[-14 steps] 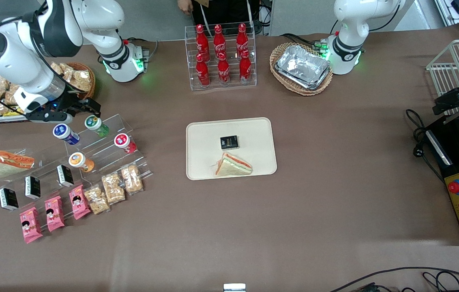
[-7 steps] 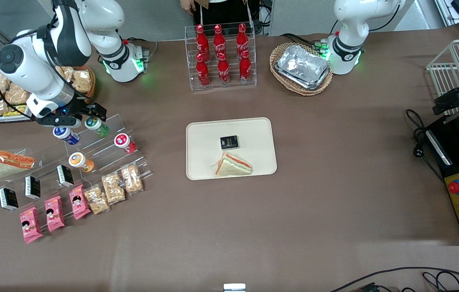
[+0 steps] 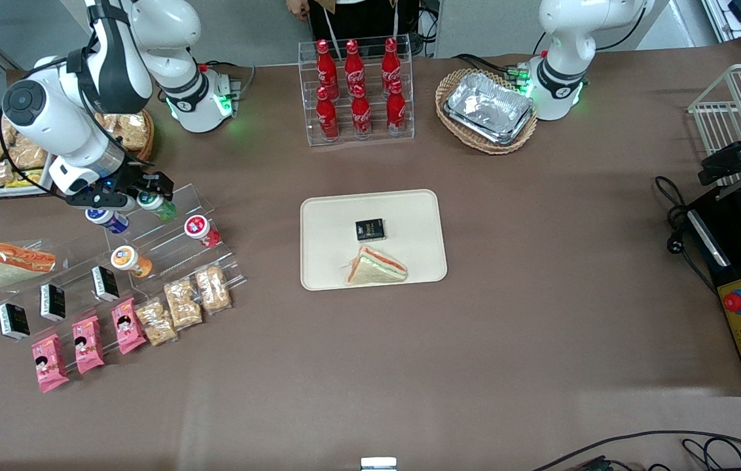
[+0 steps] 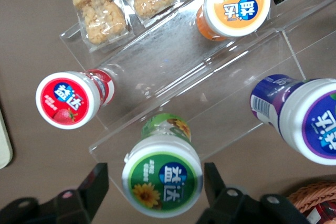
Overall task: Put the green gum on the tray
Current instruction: 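Lower the right gripper and close it on the green-labelled bottle, then lift the green bottle and carry it over the white tray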
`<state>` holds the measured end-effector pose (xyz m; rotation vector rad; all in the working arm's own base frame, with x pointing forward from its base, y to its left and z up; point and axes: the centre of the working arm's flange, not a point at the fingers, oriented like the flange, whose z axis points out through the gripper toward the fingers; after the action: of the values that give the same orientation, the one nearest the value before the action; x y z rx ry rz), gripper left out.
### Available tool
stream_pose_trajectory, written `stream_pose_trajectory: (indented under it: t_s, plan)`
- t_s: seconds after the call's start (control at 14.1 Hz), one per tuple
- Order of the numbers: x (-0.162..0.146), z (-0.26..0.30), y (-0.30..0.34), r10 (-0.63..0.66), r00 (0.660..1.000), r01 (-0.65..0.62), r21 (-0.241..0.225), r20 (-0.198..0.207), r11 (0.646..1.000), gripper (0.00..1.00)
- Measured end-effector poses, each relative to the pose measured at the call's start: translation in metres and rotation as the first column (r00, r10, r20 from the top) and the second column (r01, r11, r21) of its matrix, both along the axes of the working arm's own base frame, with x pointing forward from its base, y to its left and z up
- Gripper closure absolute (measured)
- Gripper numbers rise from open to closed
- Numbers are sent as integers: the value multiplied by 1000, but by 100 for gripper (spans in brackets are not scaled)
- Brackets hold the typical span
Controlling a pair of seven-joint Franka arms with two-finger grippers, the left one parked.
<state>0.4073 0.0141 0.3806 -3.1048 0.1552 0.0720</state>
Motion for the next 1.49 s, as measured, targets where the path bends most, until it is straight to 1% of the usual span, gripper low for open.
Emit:
stream_pose_trajectory:
  t_s: [0.14,0.21,0.28,0.5,0.64,0.85,1.06,1.2,1.35,1.49]
  plan:
    - [1,-2,0,0,1000,0,0,4,1000,21]
    - [2,-1,0,0,1000,0,0,6,1000,30]
    - [2,-1,-1,-1,1000,1,1,7,1000,41]
    - [7,7,-9,7,1000,-7,9,22,1000,41]
    - [16,28,-14,10,1000,-10,16,26,1000,41]
    - [33,82,-12,21,1000,-21,24,11,999,41]
    - [51,149,-14,27,1000,-27,34,0,999,41]
    - [61,187,-18,28,999,-27,41,-19,999,41]
    - [69,212,-19,32,999,-31,46,-37,998,41]
    - [73,222,-17,32,998,-30,48,-45,998,41]
